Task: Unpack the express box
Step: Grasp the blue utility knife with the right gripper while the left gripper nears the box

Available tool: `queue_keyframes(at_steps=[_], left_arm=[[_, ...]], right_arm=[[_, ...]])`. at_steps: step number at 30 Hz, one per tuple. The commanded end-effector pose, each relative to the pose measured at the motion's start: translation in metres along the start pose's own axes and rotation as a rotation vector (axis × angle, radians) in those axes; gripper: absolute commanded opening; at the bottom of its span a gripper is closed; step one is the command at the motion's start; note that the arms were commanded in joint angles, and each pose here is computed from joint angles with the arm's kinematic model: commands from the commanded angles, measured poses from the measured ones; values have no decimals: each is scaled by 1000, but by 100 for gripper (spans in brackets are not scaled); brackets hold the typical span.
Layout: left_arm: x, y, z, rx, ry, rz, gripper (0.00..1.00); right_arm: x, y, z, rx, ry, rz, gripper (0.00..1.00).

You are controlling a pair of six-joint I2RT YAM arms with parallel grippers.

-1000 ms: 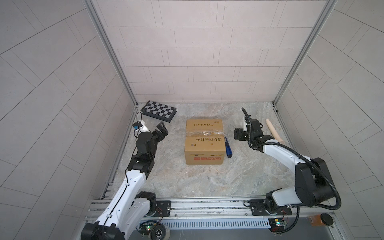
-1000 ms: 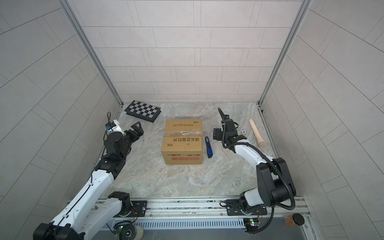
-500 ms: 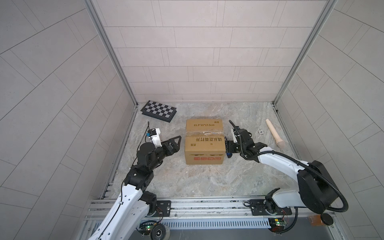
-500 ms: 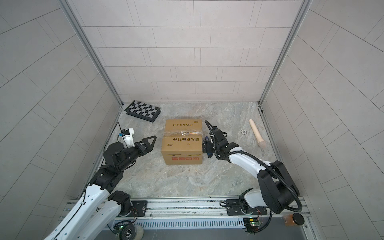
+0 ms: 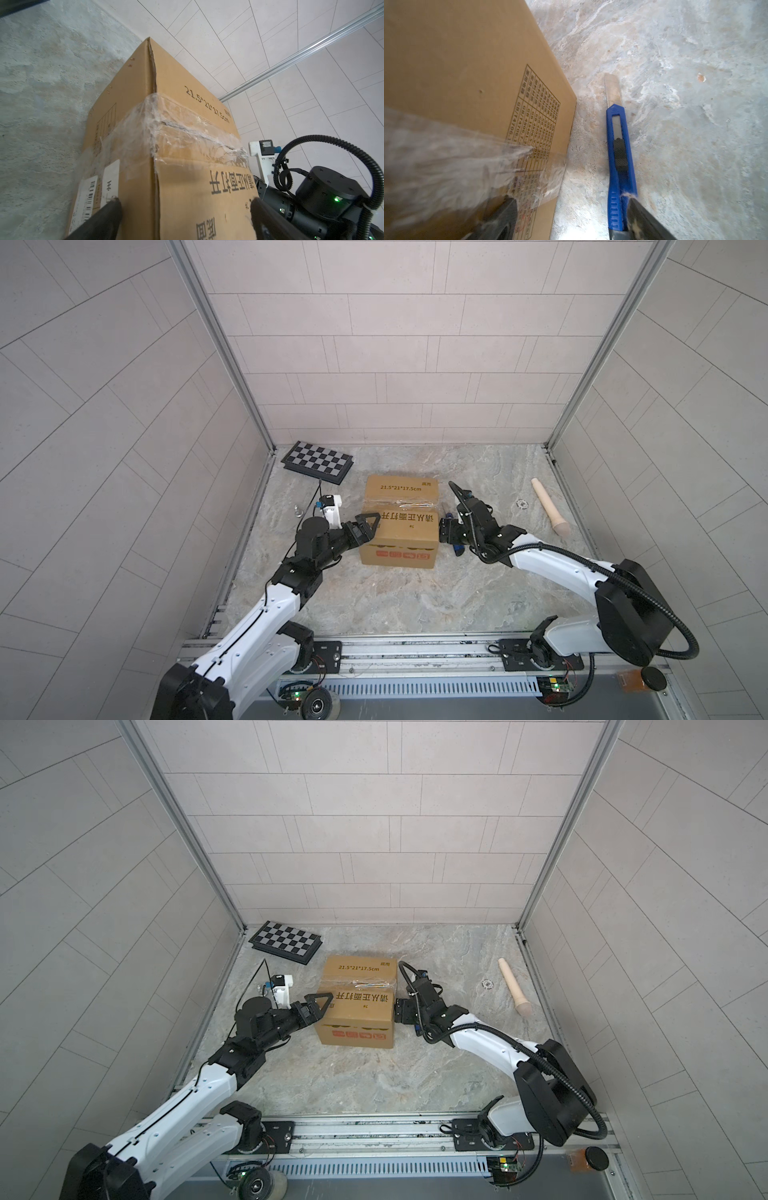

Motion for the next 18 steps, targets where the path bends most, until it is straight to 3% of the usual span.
queue_keyframes(at_steps=[1,10,13,18], left_arm=[[-20,14,9,-19,-77,44,100],[-12,41,40,-34,-17,79,100],[-4,50,33,-55,15,83,100],[14,66,4,-136,177,142,100]], right_arm=[[20,11,6,-36,56,44,85],[26,39,24,-36,-24,-15,85],[6,34,21,-2,-105,-14,85],[-28,6,15,40,-202,-35,86]])
Point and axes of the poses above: each gripper's point midway between its finger pads, its own z axis out along the fingers, its own x axis along the line the jaws close on, y = z × x, the point moved 4 cm from there along -z, back along the fingers, and after that the axes turned 3 degrees about z, right-handed, at the moved point
